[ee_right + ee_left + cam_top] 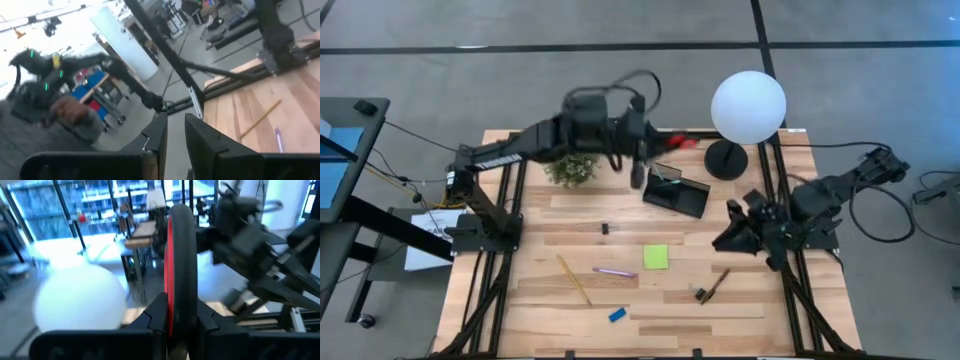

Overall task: Pick and place office supplies into organizer
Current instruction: Put the black scissors into the black desk organizer

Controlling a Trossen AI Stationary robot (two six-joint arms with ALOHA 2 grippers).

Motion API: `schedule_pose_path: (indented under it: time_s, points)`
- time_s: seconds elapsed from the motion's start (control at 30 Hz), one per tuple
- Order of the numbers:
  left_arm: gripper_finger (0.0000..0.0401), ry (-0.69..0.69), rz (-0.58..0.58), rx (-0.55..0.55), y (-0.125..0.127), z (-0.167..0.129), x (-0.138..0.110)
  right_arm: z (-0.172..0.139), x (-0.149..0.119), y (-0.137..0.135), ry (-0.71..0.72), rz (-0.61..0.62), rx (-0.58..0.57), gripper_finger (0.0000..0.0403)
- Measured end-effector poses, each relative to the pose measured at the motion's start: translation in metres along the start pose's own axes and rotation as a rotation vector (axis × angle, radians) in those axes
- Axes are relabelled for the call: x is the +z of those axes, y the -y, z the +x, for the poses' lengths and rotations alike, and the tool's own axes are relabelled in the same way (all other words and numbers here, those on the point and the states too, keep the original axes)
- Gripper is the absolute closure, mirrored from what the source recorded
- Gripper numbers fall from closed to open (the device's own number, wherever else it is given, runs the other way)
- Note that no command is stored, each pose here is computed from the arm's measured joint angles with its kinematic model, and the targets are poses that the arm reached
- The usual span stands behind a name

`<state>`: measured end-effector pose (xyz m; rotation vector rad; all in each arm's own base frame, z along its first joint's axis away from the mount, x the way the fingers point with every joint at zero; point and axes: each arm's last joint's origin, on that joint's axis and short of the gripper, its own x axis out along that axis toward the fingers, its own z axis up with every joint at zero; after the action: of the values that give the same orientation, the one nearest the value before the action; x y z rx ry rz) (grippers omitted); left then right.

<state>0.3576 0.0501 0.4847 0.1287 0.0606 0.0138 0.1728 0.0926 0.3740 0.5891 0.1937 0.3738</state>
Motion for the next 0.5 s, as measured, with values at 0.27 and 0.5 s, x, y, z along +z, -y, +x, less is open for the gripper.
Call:
schedule_pose_path:
  time_s: [0.27,0.5]
  points:
    - [0.0378,-0.076,-0.044,0.005,-0.05,0.013,-0.048,0.006,-0.012,-0.008,0.088,-0.011,-0.176,0.0342]
    - [0.0378,0.139,-0.061,0.031,-0.073,0.036,-0.13,0.002,-0.016,-0.011,0.167,-0.032,-0.297,0.0342]
